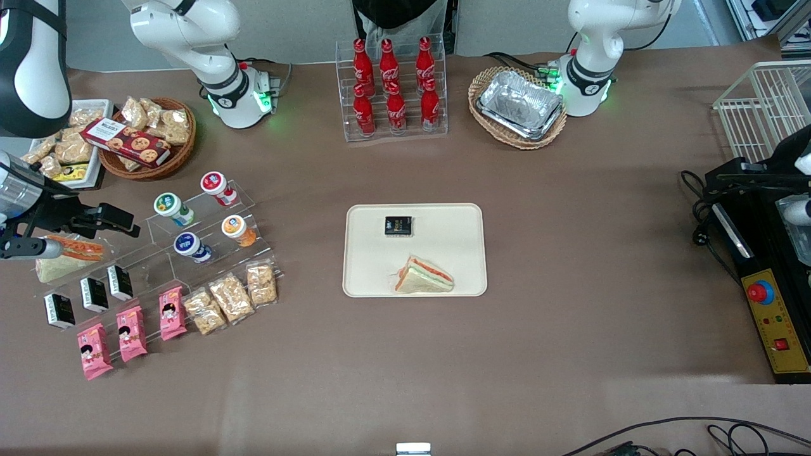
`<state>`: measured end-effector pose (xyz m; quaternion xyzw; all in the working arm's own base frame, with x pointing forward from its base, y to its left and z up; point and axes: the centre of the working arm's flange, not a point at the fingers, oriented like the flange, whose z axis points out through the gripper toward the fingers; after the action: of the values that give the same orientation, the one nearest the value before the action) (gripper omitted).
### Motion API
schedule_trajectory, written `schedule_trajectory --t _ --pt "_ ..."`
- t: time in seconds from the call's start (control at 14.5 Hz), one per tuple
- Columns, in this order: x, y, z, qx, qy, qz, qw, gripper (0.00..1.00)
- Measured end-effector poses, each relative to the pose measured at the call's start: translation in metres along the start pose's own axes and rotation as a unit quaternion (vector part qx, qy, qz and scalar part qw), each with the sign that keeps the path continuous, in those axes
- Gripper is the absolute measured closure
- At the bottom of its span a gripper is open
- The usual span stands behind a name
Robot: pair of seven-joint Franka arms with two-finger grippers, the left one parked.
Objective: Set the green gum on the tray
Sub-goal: 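Move the right gripper over the acrylic rack toward the gum bottles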
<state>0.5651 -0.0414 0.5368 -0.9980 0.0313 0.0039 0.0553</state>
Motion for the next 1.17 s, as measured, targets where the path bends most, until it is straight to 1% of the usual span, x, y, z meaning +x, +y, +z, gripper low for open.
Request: schedule_trajectory --t 0.21,0.48,0.62,0.76,0.83,0.97,1.1,1.17 --pt "0.000 -0.005 0.000 -0.001 0.000 -0.005 1.0000 0.00" --pt "0.002 -0.001 -0.012 -0.015 0.012 -0.007 0.9998 0.00" --pt "0.002 0.002 -0.014 -0.033 0.012 -0.011 0.9993 0.00" --pt "0.001 0.002 -0.013 -0.043 0.006 -0.015 0.9989 0.00" --pt "-0.002 0.003 -0.013 -0.045 -0.002 -0.021 0.9988 0.00" --pt "-0.011 0.006 -0.020 -0.044 -0.013 -0.039 0.9982 0.00" --pt "-0.029 0.012 -0.025 -0.038 -0.015 -0.041 0.9983 0.00" --pt "-0.042 0.017 -0.025 -0.035 -0.011 -0.040 0.9985 0.00"
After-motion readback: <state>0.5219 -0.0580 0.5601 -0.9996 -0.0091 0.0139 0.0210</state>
